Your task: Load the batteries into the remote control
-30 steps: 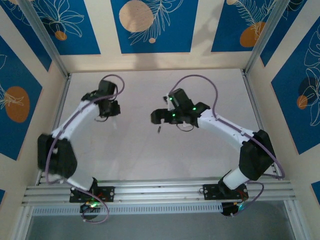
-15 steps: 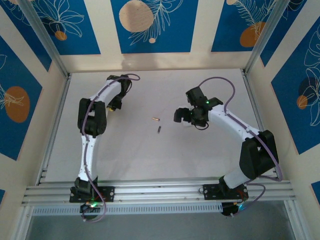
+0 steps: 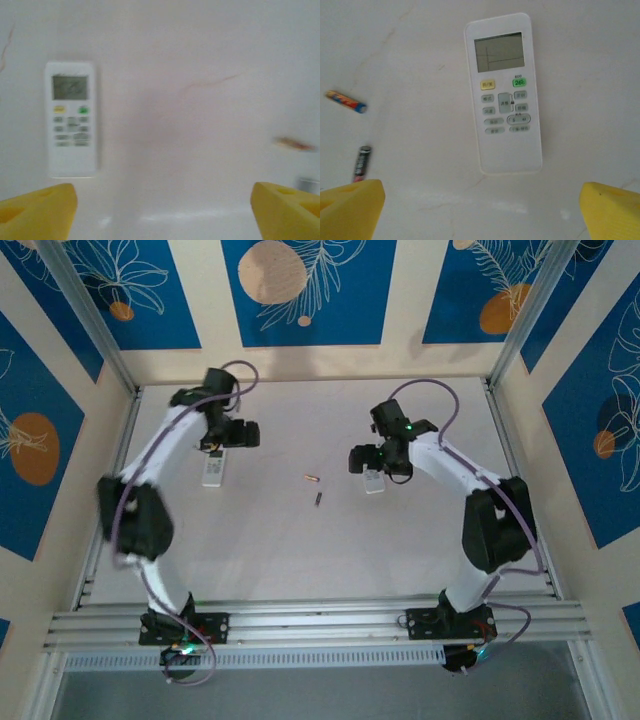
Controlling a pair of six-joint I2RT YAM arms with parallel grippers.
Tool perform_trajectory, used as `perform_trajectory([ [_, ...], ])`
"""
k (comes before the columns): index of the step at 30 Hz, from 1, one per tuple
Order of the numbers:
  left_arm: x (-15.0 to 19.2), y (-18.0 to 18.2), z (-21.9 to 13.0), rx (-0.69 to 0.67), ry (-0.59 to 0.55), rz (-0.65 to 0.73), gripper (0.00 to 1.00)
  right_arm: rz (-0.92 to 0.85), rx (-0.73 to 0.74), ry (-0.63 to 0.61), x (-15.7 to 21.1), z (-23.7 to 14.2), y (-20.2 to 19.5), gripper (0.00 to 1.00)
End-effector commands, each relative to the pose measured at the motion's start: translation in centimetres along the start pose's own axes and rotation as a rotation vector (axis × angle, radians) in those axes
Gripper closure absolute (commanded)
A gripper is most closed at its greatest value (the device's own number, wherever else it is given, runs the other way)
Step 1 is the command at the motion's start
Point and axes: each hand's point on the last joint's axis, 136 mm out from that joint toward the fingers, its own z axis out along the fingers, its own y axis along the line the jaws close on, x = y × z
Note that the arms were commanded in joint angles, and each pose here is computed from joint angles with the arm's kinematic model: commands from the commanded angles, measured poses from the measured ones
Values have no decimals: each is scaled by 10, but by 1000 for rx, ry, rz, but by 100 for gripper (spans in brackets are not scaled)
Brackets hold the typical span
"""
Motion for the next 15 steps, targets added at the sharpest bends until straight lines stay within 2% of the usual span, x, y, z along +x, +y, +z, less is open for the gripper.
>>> perform_trajectory([
  [1,2,-50,-50,351,-139,-56,7,-110,39,27,-10,19,-8,0],
  [5,33,-59,-74,486,-208,-106,4,-122,70,108,-8,47,-16,1],
  [9,63,-59,-73,552,-218,-151,3,-116,84,178,2,67,-17,1],
  [15,87,-51,-57,539,-148,-236,2,-111,80,212,12,77,-16,17],
])
